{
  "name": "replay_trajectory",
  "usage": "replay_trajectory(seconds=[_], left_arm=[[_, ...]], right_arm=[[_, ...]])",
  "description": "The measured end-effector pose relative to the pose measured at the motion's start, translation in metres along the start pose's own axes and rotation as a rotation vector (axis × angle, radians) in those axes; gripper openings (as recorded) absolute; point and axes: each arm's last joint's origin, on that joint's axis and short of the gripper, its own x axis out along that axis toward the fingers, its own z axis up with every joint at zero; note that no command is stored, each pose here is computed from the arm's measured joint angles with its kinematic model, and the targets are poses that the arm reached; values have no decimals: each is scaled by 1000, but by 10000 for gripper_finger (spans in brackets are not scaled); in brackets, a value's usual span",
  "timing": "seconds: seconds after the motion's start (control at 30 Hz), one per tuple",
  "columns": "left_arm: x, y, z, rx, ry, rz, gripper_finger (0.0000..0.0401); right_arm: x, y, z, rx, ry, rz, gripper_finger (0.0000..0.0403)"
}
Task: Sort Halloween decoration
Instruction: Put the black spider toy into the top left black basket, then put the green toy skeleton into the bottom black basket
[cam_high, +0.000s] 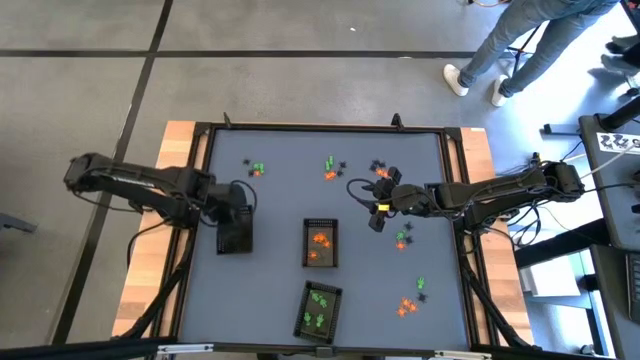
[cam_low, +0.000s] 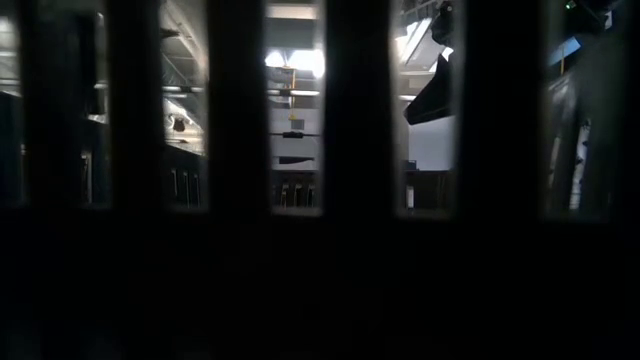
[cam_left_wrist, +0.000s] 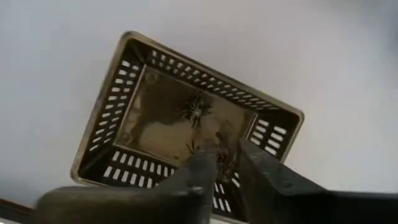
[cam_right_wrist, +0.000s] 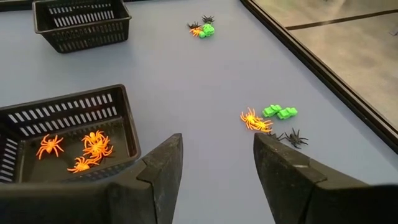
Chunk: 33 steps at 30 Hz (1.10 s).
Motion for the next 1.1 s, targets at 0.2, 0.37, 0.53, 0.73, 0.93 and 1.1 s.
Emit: replay_trajectory(seconds=[0.2,0.37,0.53,0.73,0.93,1.1], left_arm=[[3,-2,2,26,-74,111,119],[1,9,12,39,-176,235,126],[-1,36,35,23,-231,318,124],[8,82,66,-27,-206,375,124],[32,120,99,-26,-224,320,124],[56,141,114,-61,-144,342,124]], right_arm=[[0,0,0,0,-1,0,193],[0,0,1,2,-8,2,193],[0,1,4,-8,-41,7,193],[0,1,7,-21,-64,10,193],[0,1,7,-23,-63,9,193],[0,1,6,-24,-61,18,193]])
